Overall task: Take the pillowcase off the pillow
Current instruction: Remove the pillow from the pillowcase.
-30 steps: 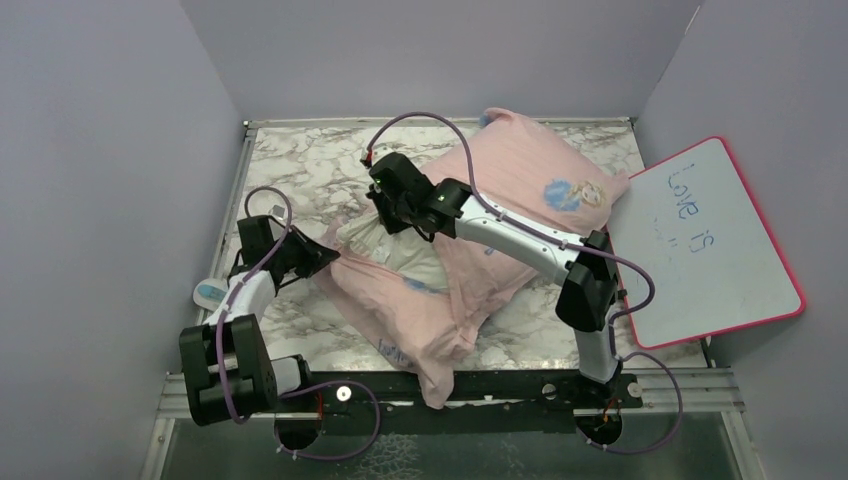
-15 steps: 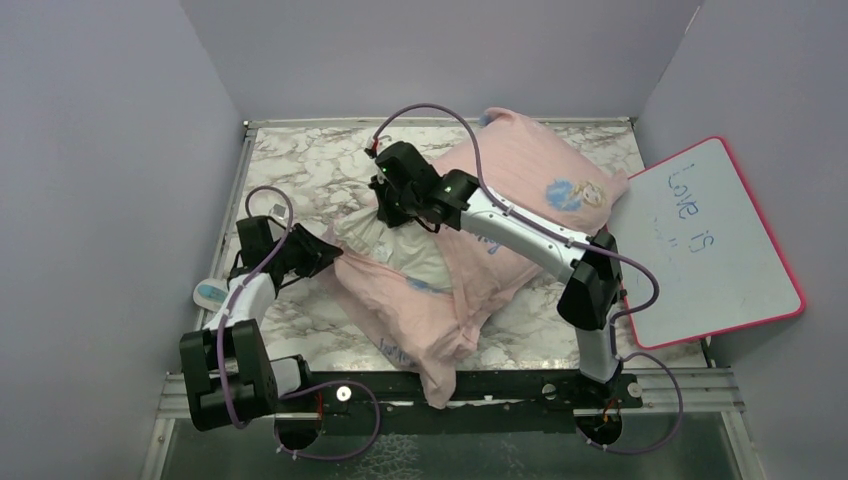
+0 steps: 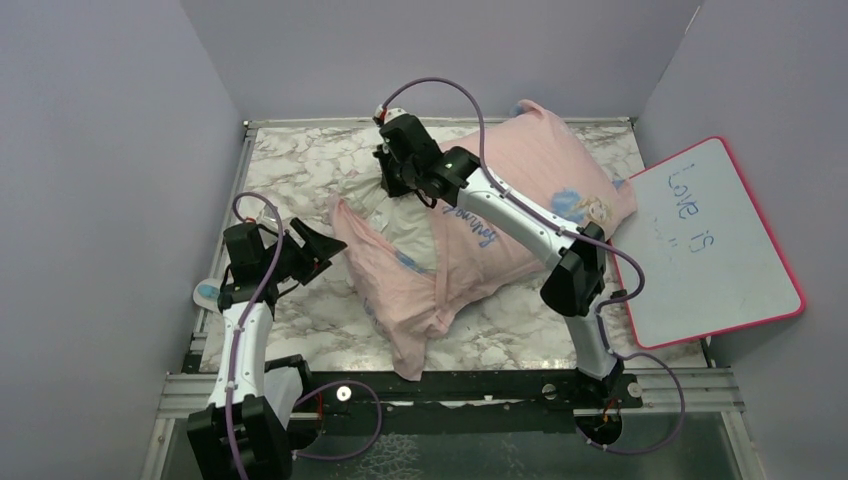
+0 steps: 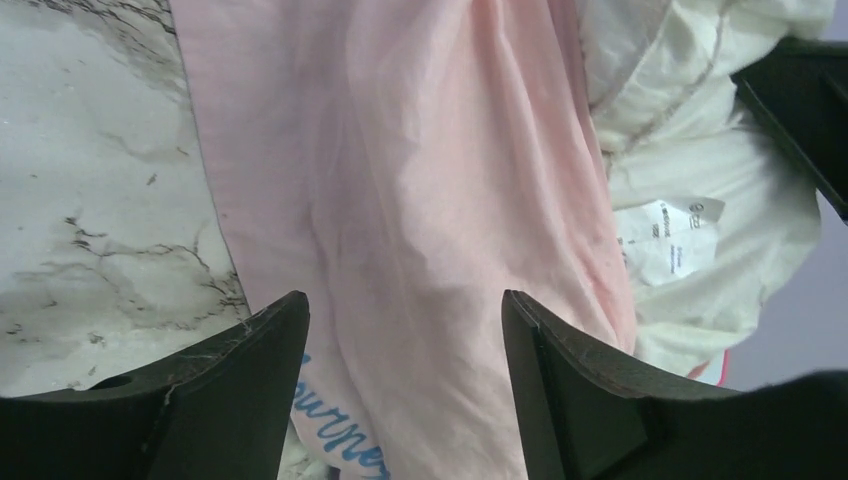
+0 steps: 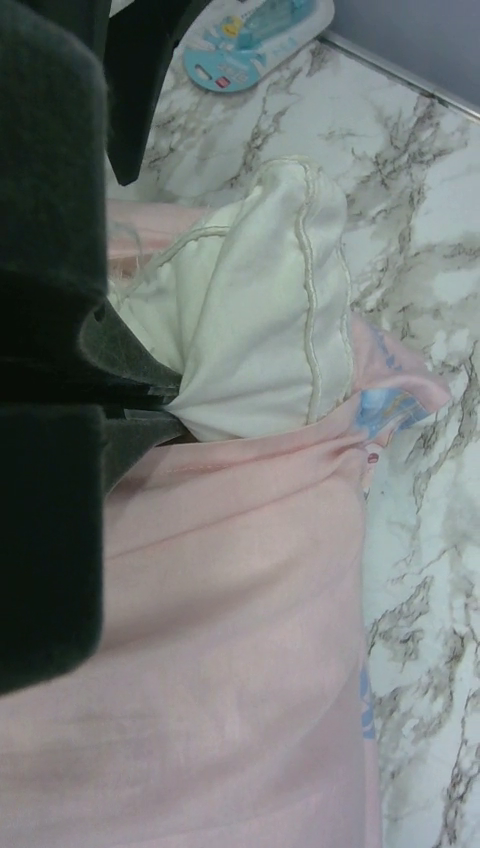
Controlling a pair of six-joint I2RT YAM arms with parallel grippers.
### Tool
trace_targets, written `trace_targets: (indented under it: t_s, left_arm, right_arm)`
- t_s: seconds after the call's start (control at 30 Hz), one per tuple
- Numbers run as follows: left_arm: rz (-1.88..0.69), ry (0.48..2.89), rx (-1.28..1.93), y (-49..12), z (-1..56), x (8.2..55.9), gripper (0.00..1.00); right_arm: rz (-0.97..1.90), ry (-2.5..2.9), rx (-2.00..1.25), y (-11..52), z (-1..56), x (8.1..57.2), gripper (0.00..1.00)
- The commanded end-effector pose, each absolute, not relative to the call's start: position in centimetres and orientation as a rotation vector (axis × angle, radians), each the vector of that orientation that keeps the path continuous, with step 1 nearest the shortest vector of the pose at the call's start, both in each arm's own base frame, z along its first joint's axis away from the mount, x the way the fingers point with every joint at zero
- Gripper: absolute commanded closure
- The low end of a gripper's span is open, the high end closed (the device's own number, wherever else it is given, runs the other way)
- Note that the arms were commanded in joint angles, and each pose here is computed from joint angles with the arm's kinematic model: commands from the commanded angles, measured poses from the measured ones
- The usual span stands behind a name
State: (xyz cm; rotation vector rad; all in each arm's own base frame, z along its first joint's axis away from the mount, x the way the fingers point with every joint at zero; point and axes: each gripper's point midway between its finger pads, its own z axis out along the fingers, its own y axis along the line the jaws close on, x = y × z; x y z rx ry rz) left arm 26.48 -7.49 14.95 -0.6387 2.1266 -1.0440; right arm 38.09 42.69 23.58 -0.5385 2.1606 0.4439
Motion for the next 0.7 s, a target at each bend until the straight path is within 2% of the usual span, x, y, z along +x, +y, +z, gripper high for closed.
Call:
trace_targets:
  t_s: [0.0, 0.1, 0.23, 0.33, 0.53, 0.67]
  left_arm:
    - [-1.138, 2.119, -0.566, -8.6, 16.4, 25.5, 0.26]
    - [-1.148, 2.111, -0.512, -8.8, 16.9, 25.6, 0.23]
    - [-1.191, 2.085, -0.518, -9.1, 16.4, 25.7, 0.23]
    - [-1.249, 2.050, -0.517, -9.7, 16.9, 25.3, 0.23]
    - [-1.300, 2.023, -0.484, -10.7, 16.4, 23.6, 0.20]
    - [-1.318, 2.011, -0.454, -11.4, 16.2, 22.5, 0.20]
  right_arm:
    - [0.630, 2.051, -0.597, 44.5, 27.9, 37.2, 0.95]
    - [0.757, 2.056, -0.688, 45.6, 27.9, 35.1, 0.83]
    - [0.804, 2.111, -0.737, 45.7, 28.5, 33.7, 0.80]
    - [0.764, 2.136, -0.722, 44.4, 28.8, 33.2, 0.57]
    - [0.915, 2.109, -0.804, 42.3, 30.0, 28.1, 0.43]
    - [0.920, 2.118, -0.876, 41.5, 27.4, 23.6, 0.39]
